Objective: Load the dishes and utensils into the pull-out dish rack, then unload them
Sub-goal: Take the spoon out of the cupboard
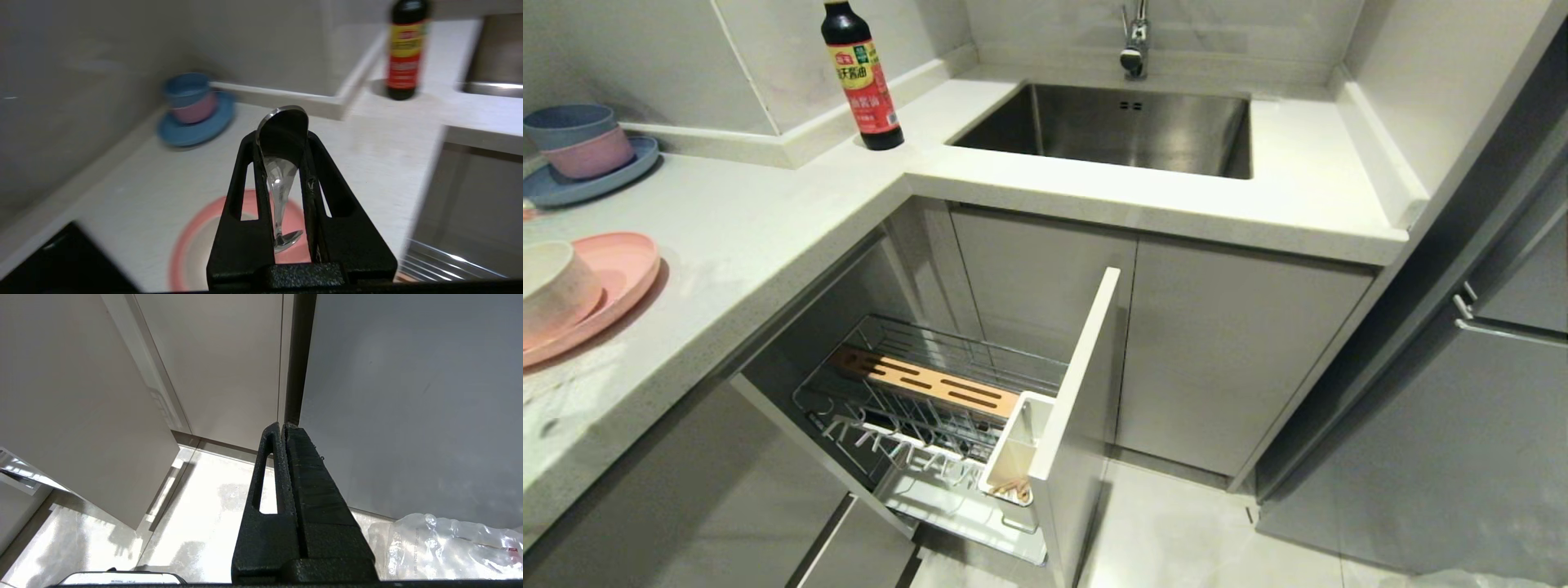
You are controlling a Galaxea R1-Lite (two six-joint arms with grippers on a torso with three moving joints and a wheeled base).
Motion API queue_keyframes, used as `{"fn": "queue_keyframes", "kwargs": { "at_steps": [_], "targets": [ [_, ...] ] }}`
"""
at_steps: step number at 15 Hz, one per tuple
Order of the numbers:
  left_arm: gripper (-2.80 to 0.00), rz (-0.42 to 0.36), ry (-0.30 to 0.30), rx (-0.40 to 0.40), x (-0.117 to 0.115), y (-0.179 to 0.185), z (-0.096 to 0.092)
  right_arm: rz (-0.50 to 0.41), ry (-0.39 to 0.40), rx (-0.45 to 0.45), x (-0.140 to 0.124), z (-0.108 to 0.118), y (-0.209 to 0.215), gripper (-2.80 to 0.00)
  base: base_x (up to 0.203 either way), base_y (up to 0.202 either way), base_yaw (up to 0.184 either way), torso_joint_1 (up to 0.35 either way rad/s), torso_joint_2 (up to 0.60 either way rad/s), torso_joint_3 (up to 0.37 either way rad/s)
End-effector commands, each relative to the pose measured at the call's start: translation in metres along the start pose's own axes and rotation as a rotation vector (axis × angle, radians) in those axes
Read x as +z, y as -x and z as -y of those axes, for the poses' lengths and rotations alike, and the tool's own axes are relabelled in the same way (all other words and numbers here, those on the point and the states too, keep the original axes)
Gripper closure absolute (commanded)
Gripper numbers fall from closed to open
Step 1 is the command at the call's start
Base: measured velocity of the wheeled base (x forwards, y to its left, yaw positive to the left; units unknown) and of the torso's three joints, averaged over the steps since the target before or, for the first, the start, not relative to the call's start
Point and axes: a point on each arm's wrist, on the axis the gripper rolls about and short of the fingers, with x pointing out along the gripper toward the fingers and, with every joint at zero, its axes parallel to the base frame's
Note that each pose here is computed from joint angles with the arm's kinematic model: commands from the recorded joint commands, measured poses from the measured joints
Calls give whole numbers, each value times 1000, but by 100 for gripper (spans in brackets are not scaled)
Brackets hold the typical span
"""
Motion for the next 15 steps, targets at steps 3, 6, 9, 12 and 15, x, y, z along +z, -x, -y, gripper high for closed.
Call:
{"fn": "queue_keyframes", "kwargs": {
  "at_steps": [3, 6, 9, 12, 15],
  "targets": [
    [0, -63, -49, 174, -18, -9, -24, -3, 0, 2, 0, 0, 0, 0, 0, 0, 0, 0, 0, 0],
    [0, -29, -56, 231, -32, -15, -31, 0, 0, 1, 0, 0, 0, 0, 0, 0, 0, 0, 0, 0],
    [0, 0, -10, 267, -37, -16, -38, -2, 0, 2, 0, 0, 0, 0, 0, 0, 0, 0, 0, 0],
    [0, -11, 23, 265, -41, -21, -39, -1, 0, 1, 0, 0, 0, 0, 0, 0, 0, 0, 0, 0],
    [0, 45, 54, 307, -39, -27, -47, -2, 0, 0, 0, 0, 0, 0, 0, 0, 0, 0, 0, 0]
  ]
}}
